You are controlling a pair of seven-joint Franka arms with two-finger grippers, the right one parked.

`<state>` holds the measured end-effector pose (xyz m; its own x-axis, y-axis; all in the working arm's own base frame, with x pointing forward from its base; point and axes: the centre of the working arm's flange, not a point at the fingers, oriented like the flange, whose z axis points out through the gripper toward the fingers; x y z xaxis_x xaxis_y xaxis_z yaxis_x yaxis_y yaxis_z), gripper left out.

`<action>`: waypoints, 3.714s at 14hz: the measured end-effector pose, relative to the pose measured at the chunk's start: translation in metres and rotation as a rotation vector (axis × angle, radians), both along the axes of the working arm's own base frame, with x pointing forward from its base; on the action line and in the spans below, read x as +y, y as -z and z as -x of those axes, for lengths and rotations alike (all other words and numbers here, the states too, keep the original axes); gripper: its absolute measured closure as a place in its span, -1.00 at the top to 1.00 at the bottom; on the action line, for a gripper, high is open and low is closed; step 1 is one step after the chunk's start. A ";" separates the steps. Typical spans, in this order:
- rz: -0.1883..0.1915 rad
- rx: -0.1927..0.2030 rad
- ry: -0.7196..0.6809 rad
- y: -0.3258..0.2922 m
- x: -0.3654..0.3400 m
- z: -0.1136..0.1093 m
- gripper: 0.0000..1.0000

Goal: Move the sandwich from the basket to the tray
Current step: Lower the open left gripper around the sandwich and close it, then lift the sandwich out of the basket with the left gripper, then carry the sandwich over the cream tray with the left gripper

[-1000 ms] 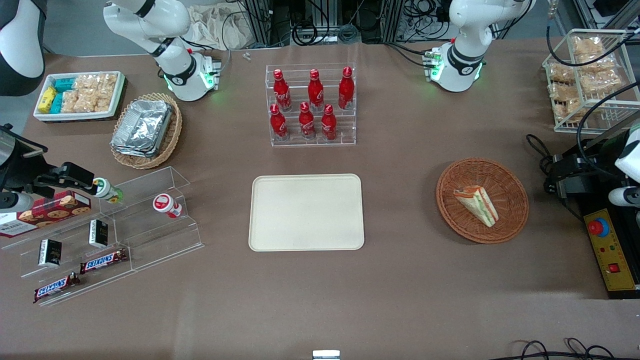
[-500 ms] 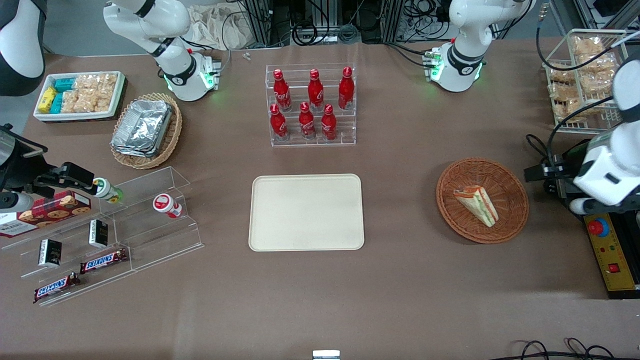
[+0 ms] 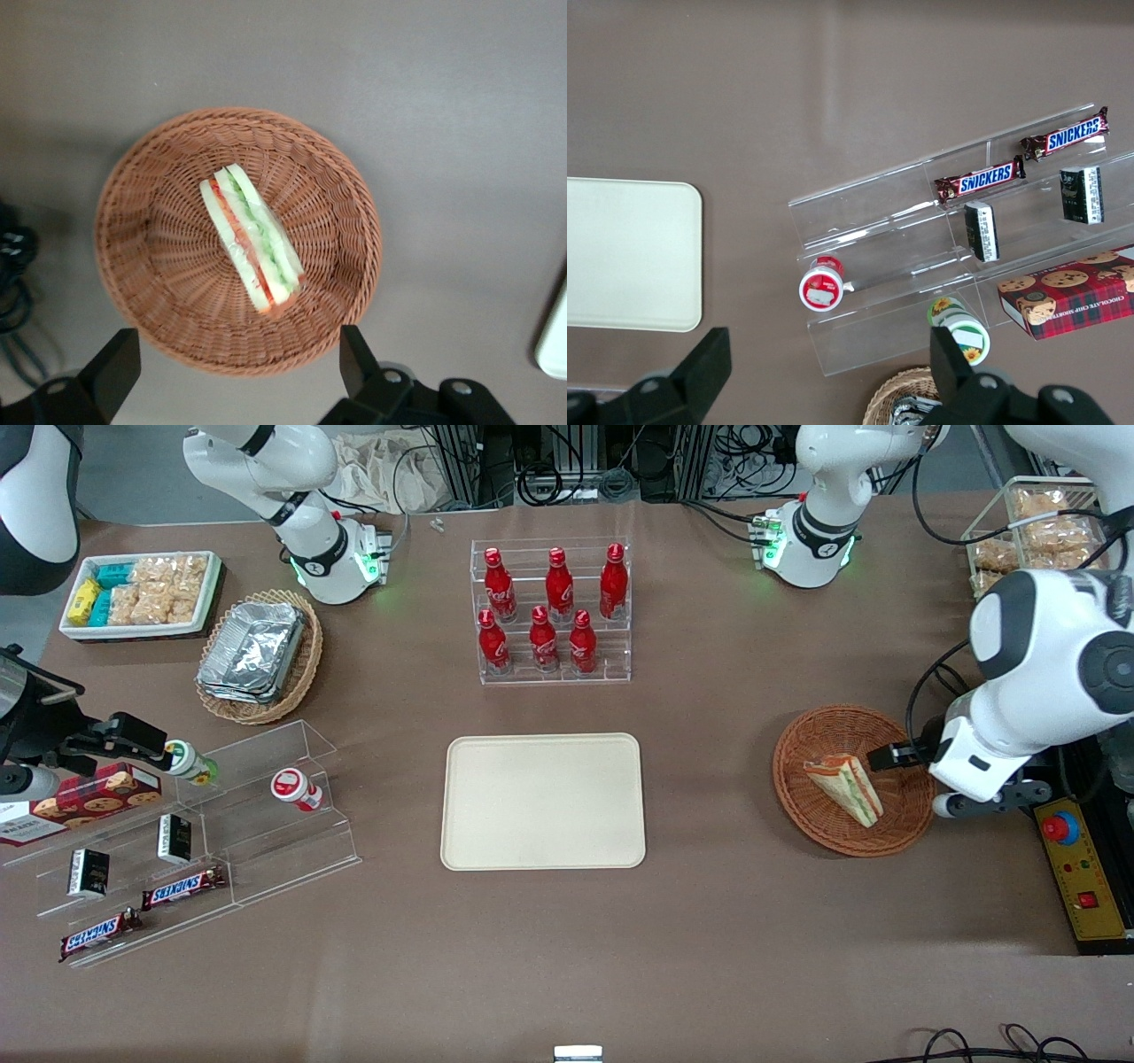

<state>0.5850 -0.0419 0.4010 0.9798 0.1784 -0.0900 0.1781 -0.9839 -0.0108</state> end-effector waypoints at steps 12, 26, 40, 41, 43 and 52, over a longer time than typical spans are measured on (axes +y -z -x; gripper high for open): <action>0.020 -0.049 -0.301 0.122 0.005 0.029 0.96; -0.019 0.031 -0.356 0.066 0.000 0.014 -0.69; 0.085 0.041 0.026 -0.091 -0.194 0.011 -0.73; 0.098 0.039 0.041 -0.078 -0.214 0.011 -0.73; 0.102 0.020 0.102 -0.049 -0.259 0.016 -0.73; 0.135 -0.029 0.289 0.054 -0.367 0.037 -0.73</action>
<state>0.5485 -0.4087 0.3471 0.9908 -0.1190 -0.0651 -0.1102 -0.9860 0.1247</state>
